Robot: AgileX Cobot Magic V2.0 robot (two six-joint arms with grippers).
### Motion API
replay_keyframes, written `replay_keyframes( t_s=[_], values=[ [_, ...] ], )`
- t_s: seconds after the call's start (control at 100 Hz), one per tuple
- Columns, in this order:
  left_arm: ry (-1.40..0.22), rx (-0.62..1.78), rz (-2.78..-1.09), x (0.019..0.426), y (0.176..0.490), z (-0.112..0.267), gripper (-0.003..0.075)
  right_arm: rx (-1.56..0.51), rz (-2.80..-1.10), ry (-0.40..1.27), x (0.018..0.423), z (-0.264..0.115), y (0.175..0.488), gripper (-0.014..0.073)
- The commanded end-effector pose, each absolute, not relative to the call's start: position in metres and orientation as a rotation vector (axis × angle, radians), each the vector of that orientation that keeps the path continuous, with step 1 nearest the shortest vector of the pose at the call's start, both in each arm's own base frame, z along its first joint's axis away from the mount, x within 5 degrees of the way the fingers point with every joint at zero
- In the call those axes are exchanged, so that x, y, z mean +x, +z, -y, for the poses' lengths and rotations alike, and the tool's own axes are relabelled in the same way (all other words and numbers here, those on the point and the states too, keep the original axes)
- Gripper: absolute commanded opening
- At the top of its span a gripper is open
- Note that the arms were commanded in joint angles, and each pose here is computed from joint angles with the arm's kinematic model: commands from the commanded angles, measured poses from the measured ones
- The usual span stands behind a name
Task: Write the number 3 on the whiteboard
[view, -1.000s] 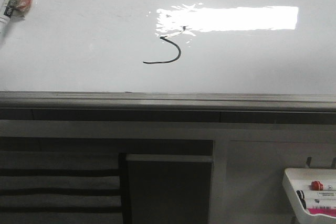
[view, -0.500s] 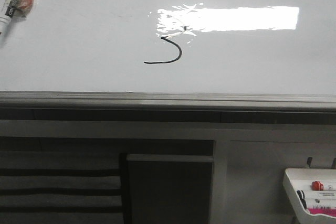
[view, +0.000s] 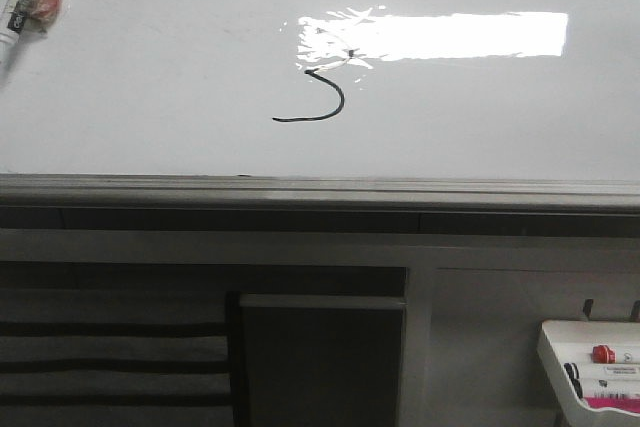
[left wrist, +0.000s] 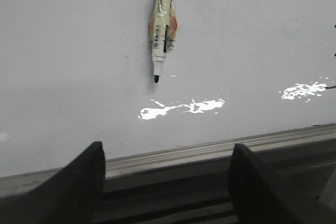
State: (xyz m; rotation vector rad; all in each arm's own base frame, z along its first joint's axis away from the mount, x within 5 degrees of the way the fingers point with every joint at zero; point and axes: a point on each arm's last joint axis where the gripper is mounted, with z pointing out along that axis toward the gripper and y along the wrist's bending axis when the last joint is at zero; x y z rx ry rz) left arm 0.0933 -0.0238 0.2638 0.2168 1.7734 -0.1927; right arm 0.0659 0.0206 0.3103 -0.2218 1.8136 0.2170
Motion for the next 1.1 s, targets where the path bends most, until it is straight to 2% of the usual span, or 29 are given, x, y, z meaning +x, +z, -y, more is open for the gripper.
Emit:
replay_keyframes(
  t_s=[0.0,0.11,0.27,0.34,0.81,0.94,1.09],
  values=[
    [-0.111,0.168,-1.610,0.089,0.278,0.016,0.0398,-0.197,-1.722,0.204,0.067,-0.019,0.324,-0.0076],
    [-0.059,0.110,-1.525,0.074,0.270,0.008,0.0294,-0.197,-1.722,0.204,0.067,-0.019,0.324,-0.0076],
    [0.002,0.048,-1.461,0.057,0.246,0.002,0.0052,-0.197,-1.722,0.204,0.067,-0.019,0.324,-0.0076],
    [0.016,0.032,-1.447,0.054,0.241,0.001,-0.0018,-0.197,-1.722,0.204,0.067,-0.019,0.324,-0.0076],
    [-0.033,0.072,-1.452,0.053,0.213,0.004,-0.0019,-0.197,-1.722,0.204,0.067,-0.019,0.324,-0.0076],
    [0.019,0.118,-1.428,0.053,0.214,0.004,-0.0019,-0.197,-1.722,0.204,0.067,-0.019,0.324,-0.0076],
    [-0.014,0.088,-1.423,0.053,0.215,0.004,-0.0019,-0.197,-1.722,0.204,0.067,-0.019,0.324,-0.0076]
  ],
)
